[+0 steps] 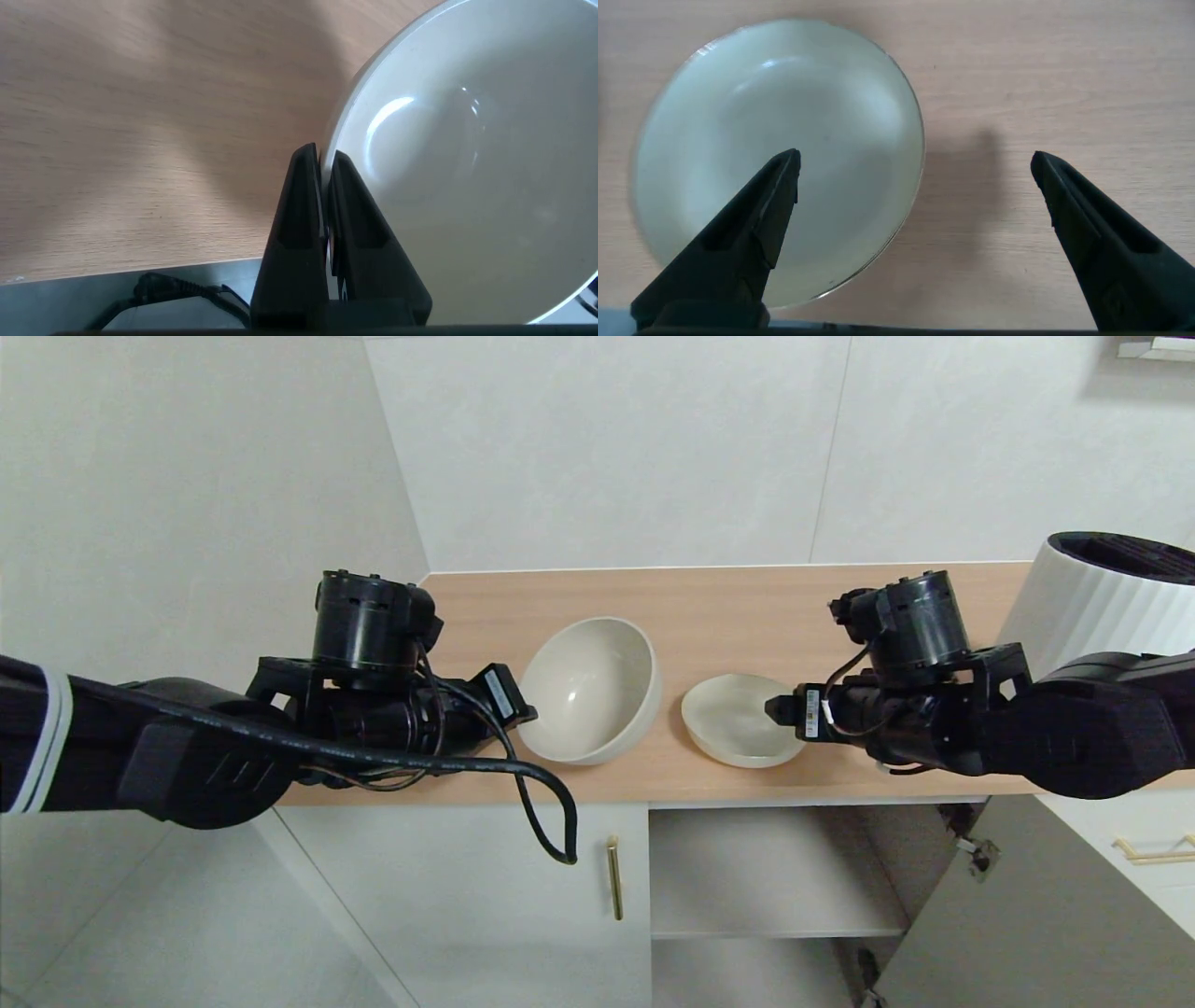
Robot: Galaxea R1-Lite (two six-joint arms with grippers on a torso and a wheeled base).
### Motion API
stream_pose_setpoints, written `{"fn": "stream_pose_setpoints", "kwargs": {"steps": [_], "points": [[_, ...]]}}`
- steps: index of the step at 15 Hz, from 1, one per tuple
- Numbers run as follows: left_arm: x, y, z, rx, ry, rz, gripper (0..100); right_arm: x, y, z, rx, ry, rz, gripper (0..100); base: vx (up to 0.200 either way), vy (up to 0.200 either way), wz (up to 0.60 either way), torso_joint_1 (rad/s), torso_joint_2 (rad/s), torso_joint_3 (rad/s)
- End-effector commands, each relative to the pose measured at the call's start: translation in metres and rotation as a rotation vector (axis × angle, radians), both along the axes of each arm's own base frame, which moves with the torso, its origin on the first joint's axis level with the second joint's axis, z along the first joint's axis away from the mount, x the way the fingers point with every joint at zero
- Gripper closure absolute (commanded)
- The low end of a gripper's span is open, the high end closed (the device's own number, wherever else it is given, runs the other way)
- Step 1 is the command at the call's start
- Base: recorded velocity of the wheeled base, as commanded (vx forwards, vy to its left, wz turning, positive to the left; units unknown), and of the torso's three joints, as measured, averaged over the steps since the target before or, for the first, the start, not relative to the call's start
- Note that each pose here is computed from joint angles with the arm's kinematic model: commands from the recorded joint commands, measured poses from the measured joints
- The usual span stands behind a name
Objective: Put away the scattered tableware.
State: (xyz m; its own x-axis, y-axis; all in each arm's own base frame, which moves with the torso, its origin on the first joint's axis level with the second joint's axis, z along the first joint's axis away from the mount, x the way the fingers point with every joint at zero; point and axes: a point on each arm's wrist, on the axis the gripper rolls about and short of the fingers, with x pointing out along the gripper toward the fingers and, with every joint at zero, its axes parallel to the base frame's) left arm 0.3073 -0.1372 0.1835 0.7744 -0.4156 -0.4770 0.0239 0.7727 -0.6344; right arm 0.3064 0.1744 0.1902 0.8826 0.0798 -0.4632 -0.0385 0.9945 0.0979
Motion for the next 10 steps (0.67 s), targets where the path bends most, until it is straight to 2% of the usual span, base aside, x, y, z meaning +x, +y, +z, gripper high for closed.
{"fn": "stream_pose_setpoints", "kwargs": {"steps": [1,9,10], "points": [[-0.0004,0.0001,0.0009,-0.002,-0.003,0.000,100,0.0047,0.0000,-0.0077,-0.011,0.018,-0.006,0,0.000,0.000,0.00,0.000,0.00,0.000],[-0.0004,0.0001,0.0009,-0.003,-0.002,0.001,100,0.0104,0.0021,-0.0175,-0.025,0.041,-0.009,0,0.000,0.000,0.00,0.000,0.00,0.000],[-0.0004,0.0001,0.0009,-0.003,-0.002,0.001,100,0.0104,0.0021,-0.0175,-0.025,0.041,-0.009,100,0.000,0.000,0.00,0.000,0.00,0.000]]}}
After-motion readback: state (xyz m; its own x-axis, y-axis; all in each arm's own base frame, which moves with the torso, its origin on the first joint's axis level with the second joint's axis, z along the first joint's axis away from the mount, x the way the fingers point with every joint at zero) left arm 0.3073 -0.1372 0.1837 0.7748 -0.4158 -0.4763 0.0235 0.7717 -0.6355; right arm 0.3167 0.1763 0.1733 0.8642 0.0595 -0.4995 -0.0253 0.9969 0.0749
